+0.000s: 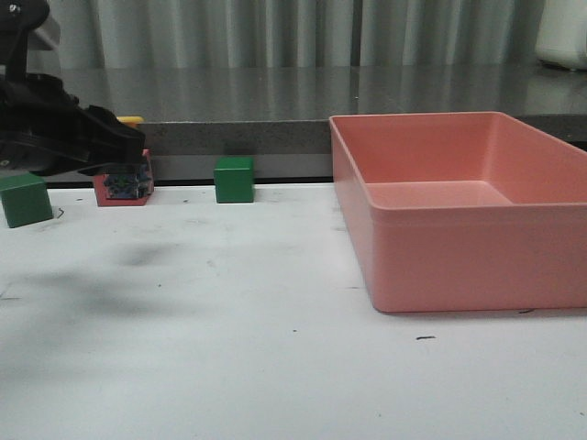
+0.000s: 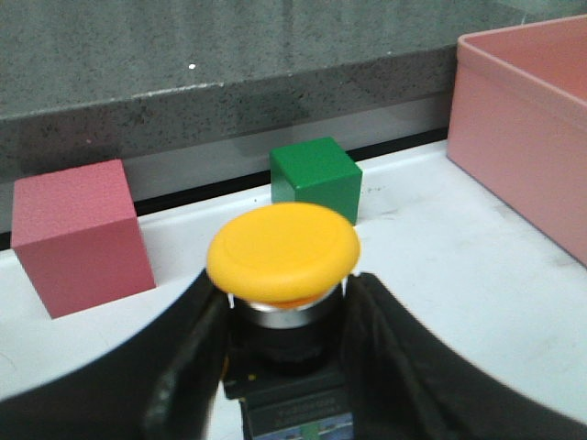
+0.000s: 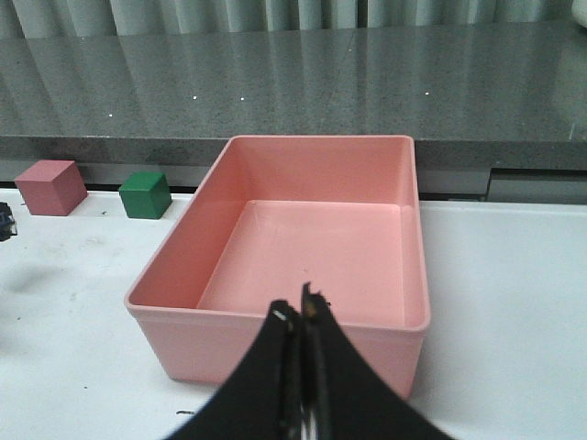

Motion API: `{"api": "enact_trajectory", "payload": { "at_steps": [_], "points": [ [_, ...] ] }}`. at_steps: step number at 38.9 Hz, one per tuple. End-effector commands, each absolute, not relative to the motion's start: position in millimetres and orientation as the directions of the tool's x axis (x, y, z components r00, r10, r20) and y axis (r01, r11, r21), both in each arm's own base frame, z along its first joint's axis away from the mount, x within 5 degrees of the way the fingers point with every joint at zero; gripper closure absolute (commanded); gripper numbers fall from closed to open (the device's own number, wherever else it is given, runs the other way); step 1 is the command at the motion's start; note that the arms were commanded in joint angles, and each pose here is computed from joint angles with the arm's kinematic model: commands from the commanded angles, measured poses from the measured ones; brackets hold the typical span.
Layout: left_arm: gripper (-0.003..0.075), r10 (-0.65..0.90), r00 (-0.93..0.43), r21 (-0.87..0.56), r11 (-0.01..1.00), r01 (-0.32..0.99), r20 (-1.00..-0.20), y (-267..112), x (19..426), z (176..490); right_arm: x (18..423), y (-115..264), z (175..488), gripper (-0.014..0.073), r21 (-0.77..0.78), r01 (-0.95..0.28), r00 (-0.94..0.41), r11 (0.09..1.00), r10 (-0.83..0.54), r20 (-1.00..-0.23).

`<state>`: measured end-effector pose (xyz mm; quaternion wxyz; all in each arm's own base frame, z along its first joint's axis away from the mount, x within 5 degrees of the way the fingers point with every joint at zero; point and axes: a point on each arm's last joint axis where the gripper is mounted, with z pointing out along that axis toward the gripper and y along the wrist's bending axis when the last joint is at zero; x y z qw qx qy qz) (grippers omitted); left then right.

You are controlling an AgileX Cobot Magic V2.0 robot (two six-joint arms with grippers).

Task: Place and stand button with both arms
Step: 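Lift the button, turn it cap-up, and lower it onto the table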

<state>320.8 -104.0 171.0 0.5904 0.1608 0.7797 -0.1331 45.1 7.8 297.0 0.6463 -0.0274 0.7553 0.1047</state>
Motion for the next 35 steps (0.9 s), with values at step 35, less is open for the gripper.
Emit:
{"api": "enact_trajectory", "payload": {
  "at_steps": [35],
  "points": [
    [0.0503, 0.04, -0.187, -0.048, 0.895, 0.444, -0.982, -112.0, 333.7, 132.1, 45.6, 7.5, 311.9, 0.0664, 0.099, -0.184, -0.06, 0.978, 0.089, -0.994]
  ]
}}
